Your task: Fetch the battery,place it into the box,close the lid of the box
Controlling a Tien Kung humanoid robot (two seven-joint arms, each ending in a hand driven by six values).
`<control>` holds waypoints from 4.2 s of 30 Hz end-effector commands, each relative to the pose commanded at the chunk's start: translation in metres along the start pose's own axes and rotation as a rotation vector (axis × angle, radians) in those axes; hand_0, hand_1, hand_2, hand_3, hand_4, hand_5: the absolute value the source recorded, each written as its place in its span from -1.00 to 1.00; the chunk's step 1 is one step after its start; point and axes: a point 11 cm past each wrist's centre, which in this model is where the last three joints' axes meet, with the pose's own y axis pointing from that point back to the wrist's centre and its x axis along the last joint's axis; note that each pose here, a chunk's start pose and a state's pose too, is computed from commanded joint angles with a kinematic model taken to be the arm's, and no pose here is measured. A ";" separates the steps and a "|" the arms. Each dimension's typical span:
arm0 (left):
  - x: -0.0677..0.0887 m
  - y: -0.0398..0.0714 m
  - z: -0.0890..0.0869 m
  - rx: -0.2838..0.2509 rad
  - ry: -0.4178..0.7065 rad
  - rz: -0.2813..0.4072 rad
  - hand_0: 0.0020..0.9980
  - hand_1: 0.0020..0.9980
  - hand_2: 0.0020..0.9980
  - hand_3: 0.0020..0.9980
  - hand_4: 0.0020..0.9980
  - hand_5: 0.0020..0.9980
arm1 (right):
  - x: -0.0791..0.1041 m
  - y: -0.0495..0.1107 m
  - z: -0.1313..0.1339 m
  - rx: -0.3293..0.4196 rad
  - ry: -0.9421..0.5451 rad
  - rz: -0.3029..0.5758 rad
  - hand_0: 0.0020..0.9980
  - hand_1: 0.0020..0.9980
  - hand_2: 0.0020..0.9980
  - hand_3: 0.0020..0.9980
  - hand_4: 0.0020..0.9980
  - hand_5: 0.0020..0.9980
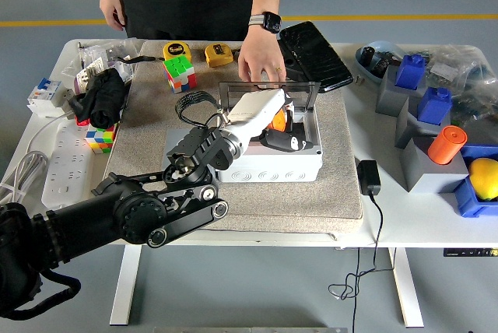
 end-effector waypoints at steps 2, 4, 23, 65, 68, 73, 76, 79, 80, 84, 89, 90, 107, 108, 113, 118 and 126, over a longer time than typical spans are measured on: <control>0.001 -0.002 -0.004 0.009 -0.012 0.003 -0.51 -0.64 -0.67 -0.27 1.00 -0.17 | 0.000 0.000 0.000 0.000 0.002 0.000 0.22 0.27 0.25 0.15 0.96 0.13; 0.001 -0.004 -0.008 0.019 -0.023 0.003 -0.49 -0.55 -0.64 -0.19 1.00 -0.14 | 0.000 0.000 0.000 0.001 0.004 0.002 0.22 0.27 0.25 0.15 0.96 0.13; -0.002 -0.003 -0.010 -0.040 -0.030 0.030 -0.31 -0.07 -0.28 -0.10 1.00 -0.10 | 0.000 0.000 -0.002 0.008 0.010 0.002 0.22 0.27 0.25 0.15 0.96 0.13; 0.040 0.073 -0.052 -0.079 0.287 0.202 -0.08 0.19 0.19 0.02 1.00 -0.07 | 0.000 0.000 0.000 0.009 -0.011 -0.003 0.22 0.27 0.25 0.15 0.96 0.13; 0.039 0.079 -0.073 -0.029 0.246 0.196 -0.08 0.19 0.19 0.02 1.00 -0.07 | 0.000 0.000 0.000 0.012 -0.012 -0.003 0.22 0.27 0.25 0.15 0.96 0.13; 0.033 0.090 -0.093 0.021 0.186 0.172 -0.07 0.18 0.20 0.04 1.00 -0.05 | -0.002 0.000 -0.002 0.016 -0.015 -0.004 0.22 0.27 0.25 0.15 0.96 0.13; 0.026 0.097 -0.102 0.043 0.166 0.143 -0.09 0.12 0.16 0.01 1.00 -0.03 | -0.001 0.000 -0.002 0.014 -0.018 -0.003 0.22 0.27 0.25 0.15 0.96 0.13; 0.023 0.099 -0.100 0.036 0.164 0.127 -0.09 0.12 0.16 0.01 1.00 -0.03 | -0.001 0.000 0.000 0.010 -0.019 -0.002 0.22 0.27 0.25 0.15 0.96 0.13; 0.021 0.099 -0.097 0.029 0.164 0.123 -0.09 0.12 0.16 0.01 1.00 -0.03 | 0.000 0.000 0.000 0.010 -0.018 -0.002 0.22 0.27 0.25 0.15 0.96 0.13; 0.011 0.096 -0.084 -0.003 0.166 0.095 -0.11 0.13 0.12 0.00 1.00 -0.08 | -0.001 0.000 -0.001 0.012 -0.016 -0.002 0.22 0.27 0.25 0.15 0.96 0.13; 0.000 0.090 -0.066 -0.039 0.172 0.073 -0.12 0.12 0.10 0.00 1.00 -0.08 | -0.002 0.001 -0.003 0.020 -0.014 -0.002 0.22 0.27 0.25 0.15 0.96 0.13; -0.001 0.088 -0.063 -0.046 0.172 0.071 -0.12 0.12 0.10 0.00 1.00 -0.08 | -0.002 0.001 -0.003 0.020 -0.014 -0.001 0.22 0.27 0.25 0.15 0.96 0.13; -0.021 0.053 0.039 -0.250 0.252 0.007 -0.12 0.12 0.10 0.02 0.99 -0.09 | -0.004 0.001 -0.004 0.024 -0.001 -0.004 0.22 0.27 0.24 0.15 0.96 0.12; -0.019 0.052 0.042 -0.260 0.256 0.012 -0.12 0.12 0.10 0.02 0.99 -0.09 | -0.004 0.001 -0.004 0.024 0.000 -0.004 0.22 0.27 0.24 0.15 0.96 0.12; 0.003 0.046 0.050 -0.296 0.274 0.074 0.11 0.33 0.31 0.17 0.98 -0.09 | -0.002 0.001 -0.002 0.017 0.002 0.000 0.22 0.27 0.24 0.15 0.96 0.12; 0.030 0.034 0.048 -0.283 0.257 0.140 0.11 0.33 0.31 0.17 0.98 -0.09 | -0.002 0.001 -0.002 0.018 0.003 -0.002 0.22 0.27 0.24 0.15 0.96 0.12; 0.055 0.020 0.022 -0.184 0.192 0.191 0.63 0.65 0.58 0.54 0.98 -0.07 | -0.003 0.001 -0.003 0.020 0.002 -0.002 0.22 0.27 0.24 0.15 0.96 0.12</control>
